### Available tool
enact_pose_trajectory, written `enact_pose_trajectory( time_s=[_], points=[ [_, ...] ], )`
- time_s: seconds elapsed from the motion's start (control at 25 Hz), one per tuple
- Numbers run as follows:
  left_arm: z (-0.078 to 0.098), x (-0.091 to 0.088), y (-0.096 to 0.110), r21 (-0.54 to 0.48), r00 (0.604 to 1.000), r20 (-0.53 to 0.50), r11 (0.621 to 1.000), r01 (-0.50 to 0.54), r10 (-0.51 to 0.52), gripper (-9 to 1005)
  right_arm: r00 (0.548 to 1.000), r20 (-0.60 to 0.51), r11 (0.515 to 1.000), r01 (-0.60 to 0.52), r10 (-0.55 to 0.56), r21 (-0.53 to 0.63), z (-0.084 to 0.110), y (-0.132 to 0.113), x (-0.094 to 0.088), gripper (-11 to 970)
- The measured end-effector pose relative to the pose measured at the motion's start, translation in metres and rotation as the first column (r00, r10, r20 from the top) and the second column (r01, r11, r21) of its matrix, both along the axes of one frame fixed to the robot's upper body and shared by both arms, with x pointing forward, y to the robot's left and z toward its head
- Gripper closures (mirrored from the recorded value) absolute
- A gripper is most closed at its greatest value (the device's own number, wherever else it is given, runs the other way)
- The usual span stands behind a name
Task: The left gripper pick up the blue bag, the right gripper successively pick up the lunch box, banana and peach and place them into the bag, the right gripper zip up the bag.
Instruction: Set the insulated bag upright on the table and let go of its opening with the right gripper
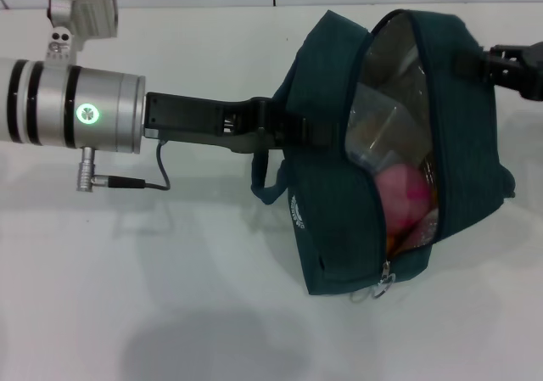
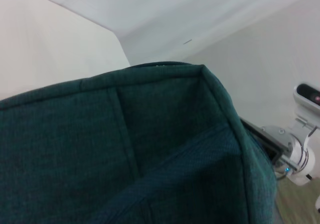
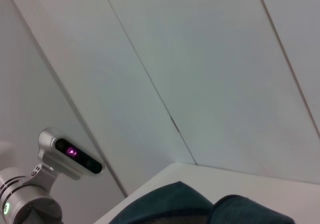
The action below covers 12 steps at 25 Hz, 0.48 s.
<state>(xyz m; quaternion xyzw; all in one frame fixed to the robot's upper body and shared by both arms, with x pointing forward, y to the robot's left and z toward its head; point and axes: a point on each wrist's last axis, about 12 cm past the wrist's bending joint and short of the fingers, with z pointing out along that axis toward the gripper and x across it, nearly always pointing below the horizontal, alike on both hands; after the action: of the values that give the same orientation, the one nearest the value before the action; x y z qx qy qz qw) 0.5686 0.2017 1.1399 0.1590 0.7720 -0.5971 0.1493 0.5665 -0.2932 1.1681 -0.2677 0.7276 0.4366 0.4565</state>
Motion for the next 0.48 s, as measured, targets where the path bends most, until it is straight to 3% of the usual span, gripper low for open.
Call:
enact_pose_trajectory(
  time_s=[0.48],
  points=[
    [-0.014, -0.001, -0.002, -0.004, 0.999, -0.017, 1.000, -0.028, 0.028, 946, 1.000, -0.003, 1.000, -0.014, 0.014, 0.020, -0.003, 0.005, 0.003, 814]
  ],
)
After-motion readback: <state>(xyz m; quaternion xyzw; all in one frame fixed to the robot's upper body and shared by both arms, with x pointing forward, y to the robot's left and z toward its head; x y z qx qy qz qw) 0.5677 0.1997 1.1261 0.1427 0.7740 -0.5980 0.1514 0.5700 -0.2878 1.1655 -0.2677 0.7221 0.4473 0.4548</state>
